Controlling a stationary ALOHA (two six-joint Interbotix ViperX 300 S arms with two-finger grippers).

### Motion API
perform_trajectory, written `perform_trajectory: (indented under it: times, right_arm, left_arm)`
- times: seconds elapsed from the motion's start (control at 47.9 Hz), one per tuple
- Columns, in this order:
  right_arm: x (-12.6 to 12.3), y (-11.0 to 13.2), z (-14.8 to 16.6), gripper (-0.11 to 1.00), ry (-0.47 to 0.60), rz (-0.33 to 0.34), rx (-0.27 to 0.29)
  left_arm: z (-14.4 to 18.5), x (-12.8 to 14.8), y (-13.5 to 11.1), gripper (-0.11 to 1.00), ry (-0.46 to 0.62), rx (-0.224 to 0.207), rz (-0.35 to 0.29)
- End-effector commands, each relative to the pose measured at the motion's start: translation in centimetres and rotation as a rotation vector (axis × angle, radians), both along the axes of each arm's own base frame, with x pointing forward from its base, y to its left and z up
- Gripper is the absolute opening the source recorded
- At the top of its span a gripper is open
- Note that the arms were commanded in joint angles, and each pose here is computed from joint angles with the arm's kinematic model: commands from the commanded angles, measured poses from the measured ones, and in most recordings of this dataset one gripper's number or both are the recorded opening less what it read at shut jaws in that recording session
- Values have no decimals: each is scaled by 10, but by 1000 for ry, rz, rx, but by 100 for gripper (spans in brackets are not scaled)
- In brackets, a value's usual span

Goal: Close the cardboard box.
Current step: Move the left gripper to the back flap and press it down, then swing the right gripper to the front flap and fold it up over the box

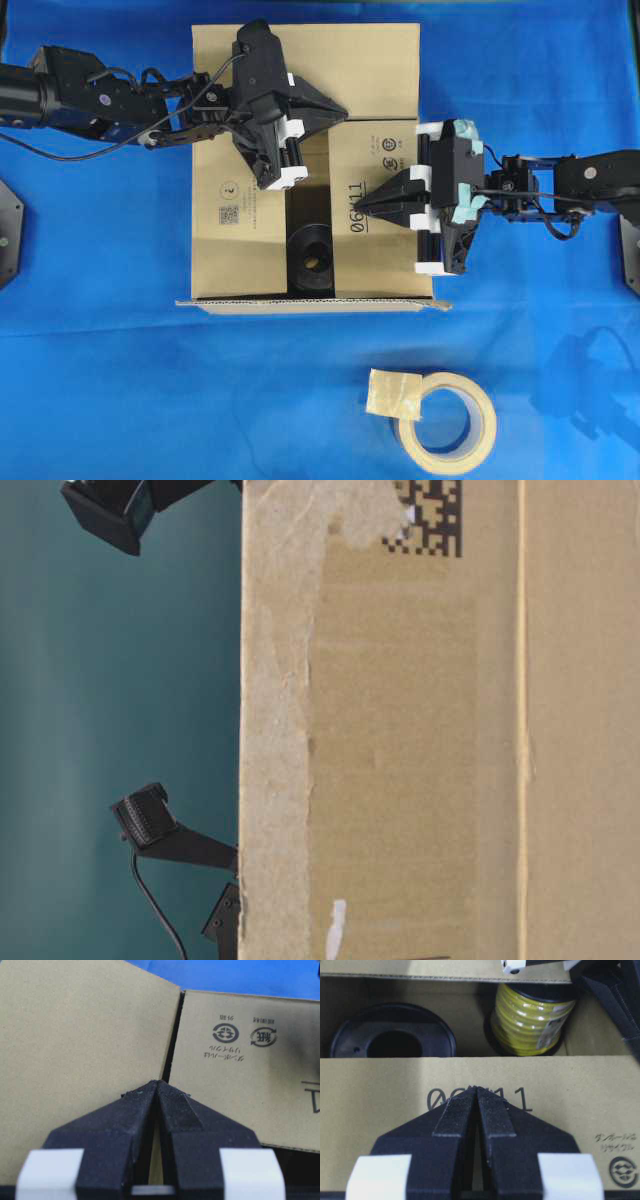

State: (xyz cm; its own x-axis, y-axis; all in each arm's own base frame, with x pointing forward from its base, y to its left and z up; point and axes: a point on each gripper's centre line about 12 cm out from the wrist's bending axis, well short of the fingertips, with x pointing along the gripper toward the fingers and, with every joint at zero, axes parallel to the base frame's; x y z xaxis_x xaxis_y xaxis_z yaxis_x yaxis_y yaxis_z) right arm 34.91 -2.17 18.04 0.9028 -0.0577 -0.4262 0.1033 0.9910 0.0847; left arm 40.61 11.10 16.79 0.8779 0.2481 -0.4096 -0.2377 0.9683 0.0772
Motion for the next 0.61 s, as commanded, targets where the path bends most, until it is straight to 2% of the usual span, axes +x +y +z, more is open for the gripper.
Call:
perform_trajectory:
  times: [0.0, 0.104, 0.292, 0.418, 0.585]
  right_arm:
    - [0, 2, 31, 0, -80, 3, -2]
    - [-9, 7, 54, 0, -121, 16, -2]
    - [-33, 31, 96, 0, -223, 90, 1]
    - [-53, 57, 114, 0, -292, 177, 13]
    - [-71, 93, 122, 0, -343, 309, 36]
  left_arm:
    - [6, 0, 2, 0, -17, 3, 5]
    - [6, -1, 2, 0, -13, 0, 6]
    - [2, -3, 0, 0, -4, -9, 7]
    - [2, -5, 1, 0, -2, -13, 10]
    - [0, -6, 0, 0, 3, -17, 11]
